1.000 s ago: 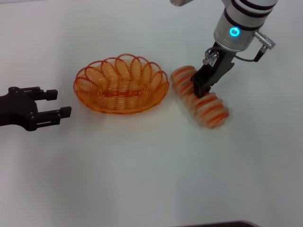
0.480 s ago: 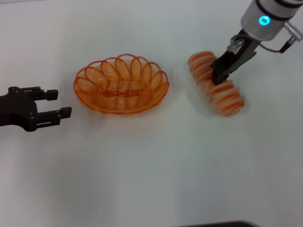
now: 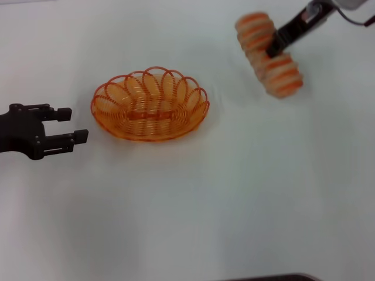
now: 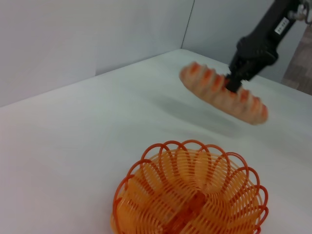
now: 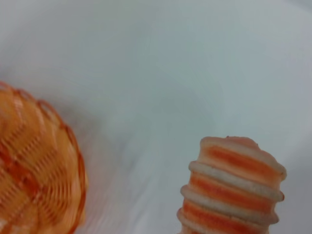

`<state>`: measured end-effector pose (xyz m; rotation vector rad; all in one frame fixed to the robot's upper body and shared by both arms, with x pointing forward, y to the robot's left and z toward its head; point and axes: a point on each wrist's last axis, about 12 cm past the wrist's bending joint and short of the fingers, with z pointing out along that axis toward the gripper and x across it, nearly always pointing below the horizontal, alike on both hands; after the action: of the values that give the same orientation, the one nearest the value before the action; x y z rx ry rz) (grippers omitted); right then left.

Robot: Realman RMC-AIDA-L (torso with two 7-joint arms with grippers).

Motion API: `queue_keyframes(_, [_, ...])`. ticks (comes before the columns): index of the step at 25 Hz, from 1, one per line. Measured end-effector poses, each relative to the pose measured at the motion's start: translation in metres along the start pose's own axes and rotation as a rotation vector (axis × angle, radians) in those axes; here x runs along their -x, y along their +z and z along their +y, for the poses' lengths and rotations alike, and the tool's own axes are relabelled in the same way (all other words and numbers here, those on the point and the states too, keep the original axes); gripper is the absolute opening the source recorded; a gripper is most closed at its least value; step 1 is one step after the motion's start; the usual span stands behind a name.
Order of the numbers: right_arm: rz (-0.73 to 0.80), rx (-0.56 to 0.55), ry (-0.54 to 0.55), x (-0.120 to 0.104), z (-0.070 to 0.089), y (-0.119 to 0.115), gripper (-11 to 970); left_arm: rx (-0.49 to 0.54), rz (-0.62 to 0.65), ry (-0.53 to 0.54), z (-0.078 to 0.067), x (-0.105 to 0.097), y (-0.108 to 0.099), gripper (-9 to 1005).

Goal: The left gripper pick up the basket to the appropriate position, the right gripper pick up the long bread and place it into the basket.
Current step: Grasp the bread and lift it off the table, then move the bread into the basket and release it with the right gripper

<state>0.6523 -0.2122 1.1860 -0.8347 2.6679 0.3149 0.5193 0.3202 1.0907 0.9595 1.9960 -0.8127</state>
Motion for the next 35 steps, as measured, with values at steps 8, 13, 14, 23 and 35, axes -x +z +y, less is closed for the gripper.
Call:
queue_keyframes(8, [-0.207, -0.023, -0.231, 0.043, 0.017, -0.009, 144, -0.017, 0.0, 0.005, -0.002, 0.002, -0.003, 646])
queue_keyframes(13, [-0.301, 0.012, -0.426, 0.067, 0.041, -0.014, 144, -0.023, 0.0, -0.004, -0.004, 0.001, -0.003, 646])
queue_keyframes(14, [-0.308, 0.03, -0.474, 0.07, 0.047, -0.014, 144, -0.023, 0.0, -0.006, -0.004, 0.001, -0.003, 646])
queue_keyframes(23, [-0.214, 0.16, -0.804, 0.07, 0.091, -0.006, 144, -0.025, -0.003, -0.017, -0.006, -0.002, -0.004, 646])
queue_keyframes(35, [-0.03, 0.217, -1.034, 0.069, 0.128, 0.024, 134, -0.03, -0.011, -0.018, -0.006, -0.002, -0.005, 646])
